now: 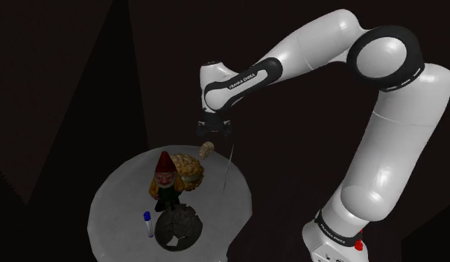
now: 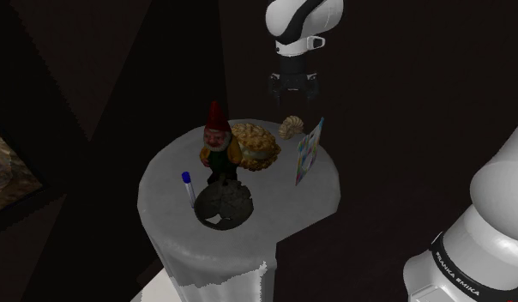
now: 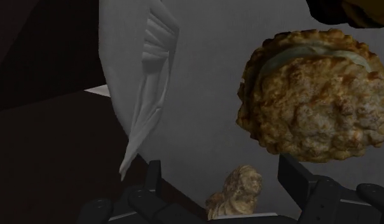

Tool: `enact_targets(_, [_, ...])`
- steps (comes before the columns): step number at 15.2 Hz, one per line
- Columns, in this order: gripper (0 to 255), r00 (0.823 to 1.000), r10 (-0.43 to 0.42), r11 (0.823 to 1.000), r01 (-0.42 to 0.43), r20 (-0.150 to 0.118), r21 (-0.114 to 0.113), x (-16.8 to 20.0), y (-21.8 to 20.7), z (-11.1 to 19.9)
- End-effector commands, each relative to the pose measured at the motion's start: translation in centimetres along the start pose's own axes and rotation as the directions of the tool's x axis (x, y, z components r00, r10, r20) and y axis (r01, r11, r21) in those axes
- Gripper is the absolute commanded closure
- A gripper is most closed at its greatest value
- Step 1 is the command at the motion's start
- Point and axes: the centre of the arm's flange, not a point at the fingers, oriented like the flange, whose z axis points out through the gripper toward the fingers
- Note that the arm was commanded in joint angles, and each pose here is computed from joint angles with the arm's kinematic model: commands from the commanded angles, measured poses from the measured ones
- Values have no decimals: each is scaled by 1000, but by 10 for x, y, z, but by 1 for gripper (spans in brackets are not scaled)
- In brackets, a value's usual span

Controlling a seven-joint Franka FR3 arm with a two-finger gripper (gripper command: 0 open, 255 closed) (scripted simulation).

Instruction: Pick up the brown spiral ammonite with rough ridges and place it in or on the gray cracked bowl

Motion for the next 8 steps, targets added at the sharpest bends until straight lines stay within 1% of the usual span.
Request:
enact_targets(1, [0,998,58,998,-58,-4,1,20,-12,17])
enact_targets(4, [0,990,140,990,-140,-8,3,49,-27,39])
enact_targets(8, [0,969,248,969,-248,-14,5,89,-42,68])
